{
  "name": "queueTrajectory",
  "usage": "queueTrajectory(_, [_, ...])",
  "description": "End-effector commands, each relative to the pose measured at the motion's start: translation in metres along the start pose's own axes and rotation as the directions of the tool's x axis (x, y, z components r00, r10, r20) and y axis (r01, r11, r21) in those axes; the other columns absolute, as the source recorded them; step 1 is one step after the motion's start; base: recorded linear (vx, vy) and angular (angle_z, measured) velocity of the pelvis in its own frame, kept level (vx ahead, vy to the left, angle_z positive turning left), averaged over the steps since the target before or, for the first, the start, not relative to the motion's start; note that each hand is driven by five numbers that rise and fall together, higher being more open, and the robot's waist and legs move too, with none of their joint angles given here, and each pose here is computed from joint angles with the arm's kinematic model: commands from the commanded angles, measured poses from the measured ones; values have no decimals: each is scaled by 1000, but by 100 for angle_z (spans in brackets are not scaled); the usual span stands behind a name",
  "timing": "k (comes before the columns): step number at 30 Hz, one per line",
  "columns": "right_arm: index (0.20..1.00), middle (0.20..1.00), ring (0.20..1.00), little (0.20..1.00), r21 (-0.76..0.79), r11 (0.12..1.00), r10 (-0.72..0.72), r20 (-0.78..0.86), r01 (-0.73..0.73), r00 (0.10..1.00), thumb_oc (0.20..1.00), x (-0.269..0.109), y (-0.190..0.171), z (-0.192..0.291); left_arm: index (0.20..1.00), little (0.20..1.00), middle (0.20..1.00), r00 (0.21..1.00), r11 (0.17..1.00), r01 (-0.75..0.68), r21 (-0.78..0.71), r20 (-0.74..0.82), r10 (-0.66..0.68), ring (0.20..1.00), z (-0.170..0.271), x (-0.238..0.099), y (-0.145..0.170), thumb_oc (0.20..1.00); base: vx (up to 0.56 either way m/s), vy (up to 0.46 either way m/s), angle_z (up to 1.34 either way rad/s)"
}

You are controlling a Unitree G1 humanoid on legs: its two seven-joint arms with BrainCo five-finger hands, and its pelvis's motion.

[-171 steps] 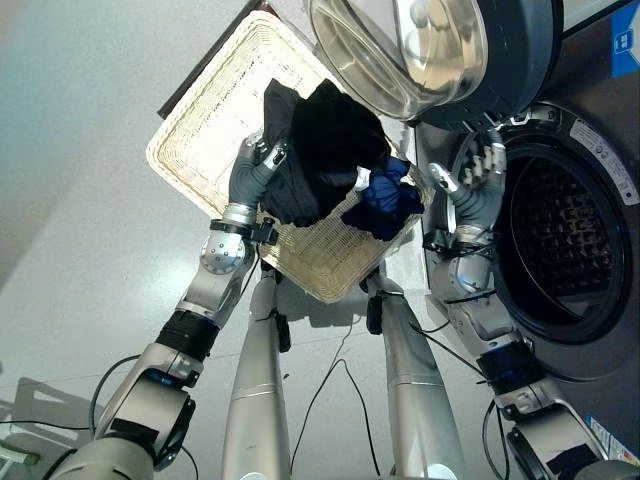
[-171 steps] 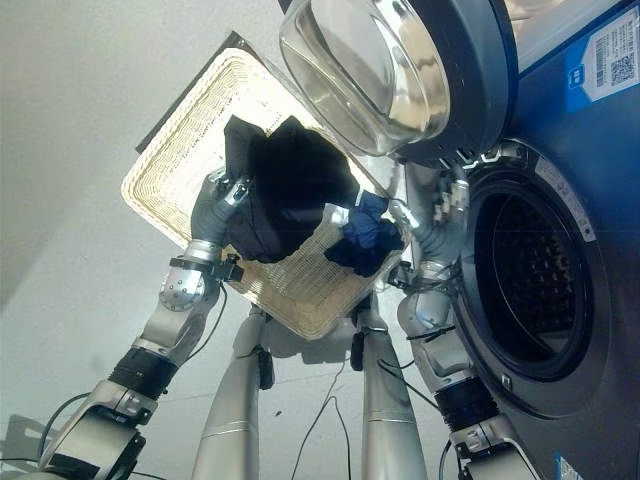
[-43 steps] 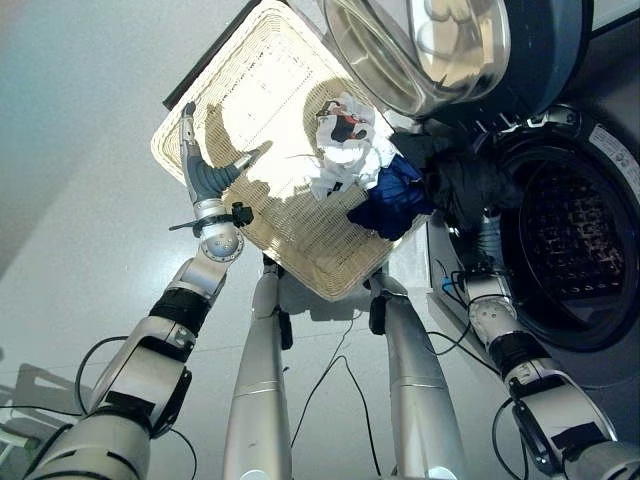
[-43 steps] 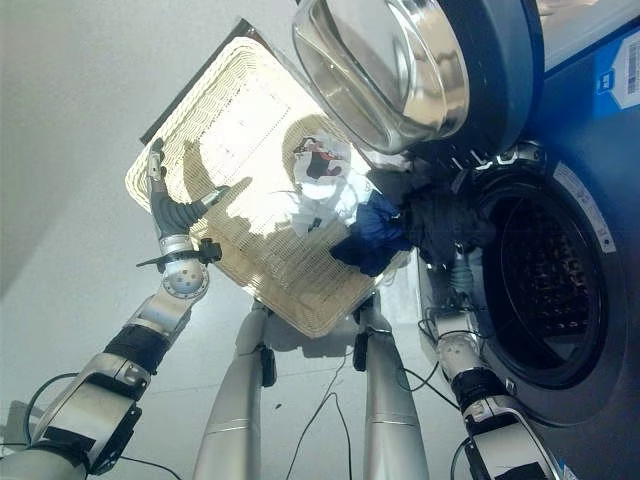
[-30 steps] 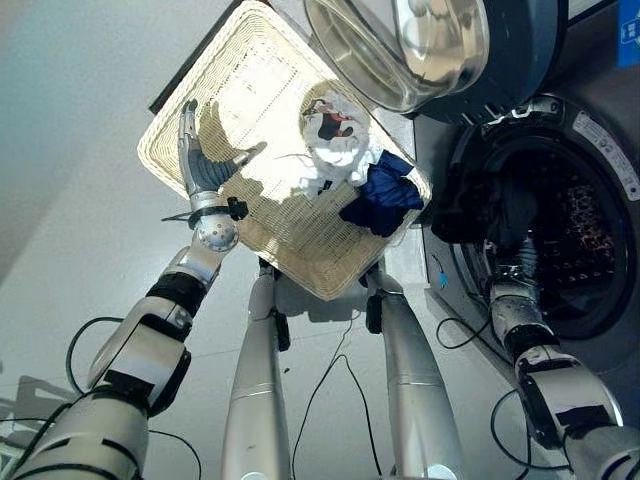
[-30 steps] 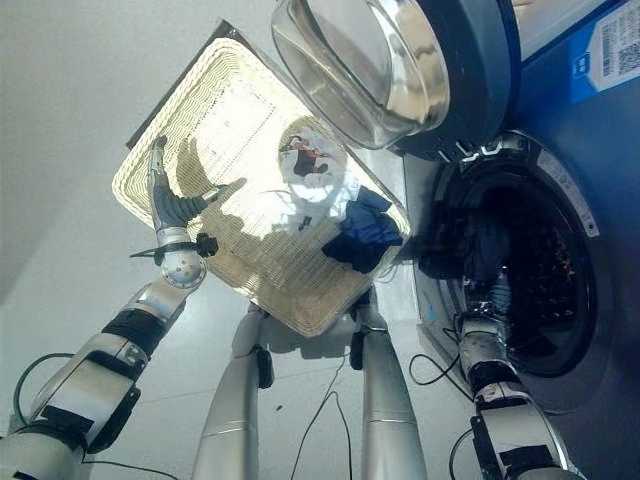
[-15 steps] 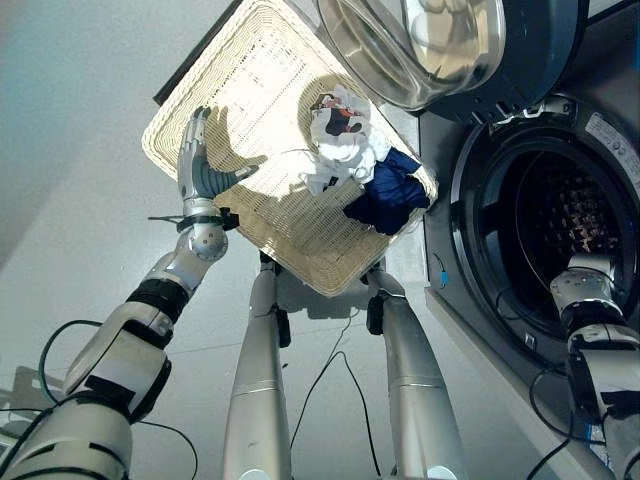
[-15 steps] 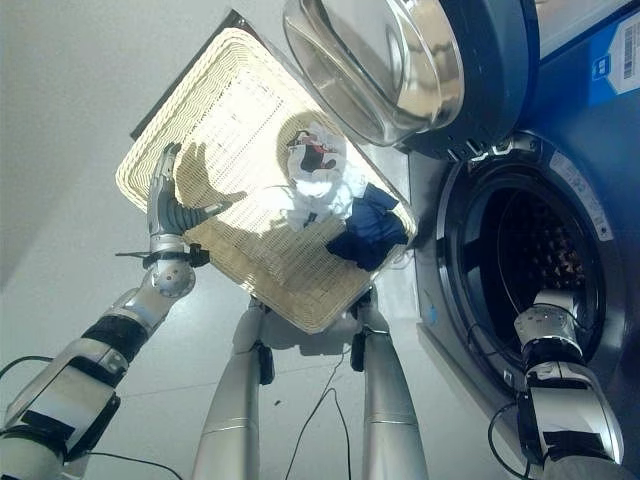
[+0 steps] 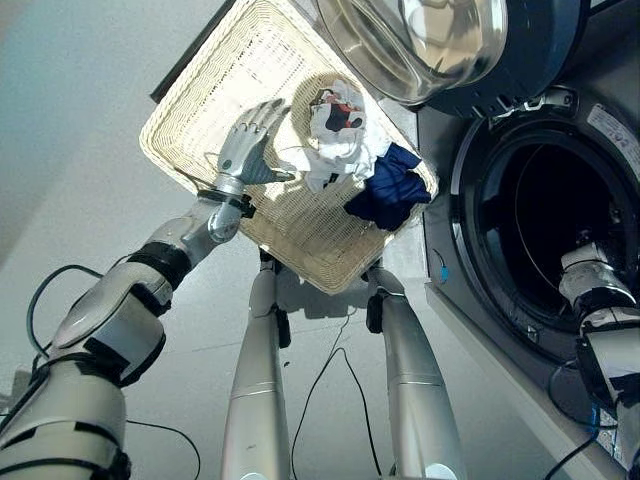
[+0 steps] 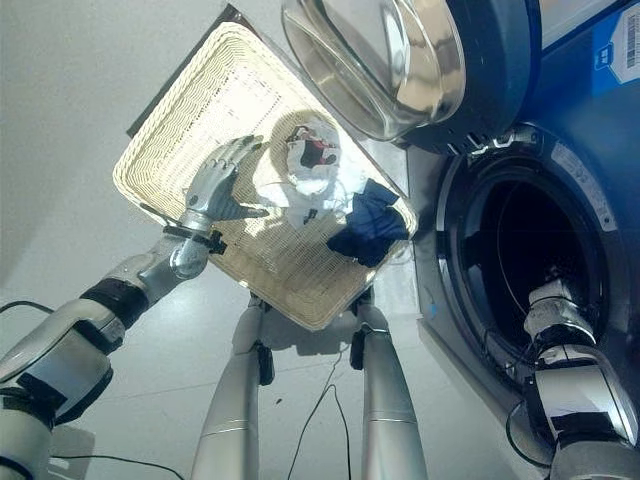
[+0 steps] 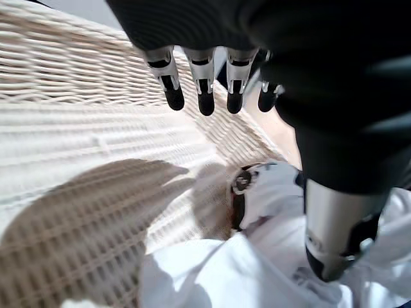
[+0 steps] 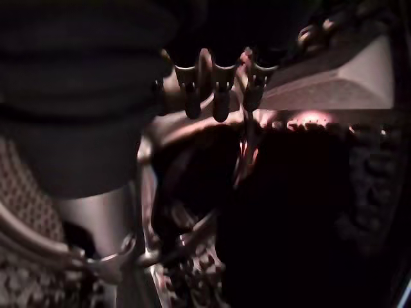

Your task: Put the clothes into the washing machine.

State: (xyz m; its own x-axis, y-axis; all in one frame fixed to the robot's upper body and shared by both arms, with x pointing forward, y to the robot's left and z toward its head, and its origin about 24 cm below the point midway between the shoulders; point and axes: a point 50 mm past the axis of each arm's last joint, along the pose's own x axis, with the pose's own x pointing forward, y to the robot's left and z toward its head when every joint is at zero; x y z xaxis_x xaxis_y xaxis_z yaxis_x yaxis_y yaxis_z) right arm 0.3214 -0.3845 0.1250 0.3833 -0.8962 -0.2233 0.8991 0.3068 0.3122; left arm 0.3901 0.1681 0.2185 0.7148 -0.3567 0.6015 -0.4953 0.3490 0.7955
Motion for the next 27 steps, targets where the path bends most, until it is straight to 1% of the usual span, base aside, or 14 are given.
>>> queueTrajectory(1, [1000,1000,1000,1000,-173,983,62,39,-55,997,1000,10,-5,21,1000,1000,1000,993,997,-43,68,116,35,1000,25,33,15,1000,0,0,0])
queueTrajectory(5, [1000,1000,1000,1000,-219,969,104,-39,-110,994,1000,4,1,0,1000,1000,1000,989,990,4,144,149,-25,1000,33,41,11,1000,0,0,0])
queueTrajectory(7, [1000,1000,1000,1000,-250,953,152,-89,-170,984,1000,-4,8,-21,1000,1000,1000,986,978,33,207,153,-65,1000,38,48,9,1000,0,0,0])
queueTrajectory(11, [1000,1000,1000,1000,-259,933,219,-140,-250,965,1000,-16,18,-41,1000,1000,1000,987,972,23,235,149,-60,1000,41,56,11,1000,-1,26,-1])
queueTrajectory(15, [1000,1000,1000,1000,-260,917,264,-167,-301,950,1000,-24,23,-54,1000,1000,1000,989,968,19,249,139,-55,1000,41,60,12,1000,1,31,-4])
queueTrajectory(20, [1000,1000,1000,1000,-237,897,333,-195,-374,922,1000,-36,29,-70,1000,1000,1000,987,950,54,309,126,-97,1000,40,61,9,1000,1,13,0])
queueTrajectory(22, [1000,1000,1000,1000,-217,886,370,-200,-409,907,1000,-42,34,-76,1000,1000,1000,988,932,99,350,77,-134,1000,34,61,6,1000,0,0,0])
queueTrajectory(27, [1000,1000,1000,1000,-184,875,418,-183,-448,890,1000,-49,41,-78,1000,1000,1000,993,931,99,350,22,-114,1000,23,58,7,1000,0,0,0])
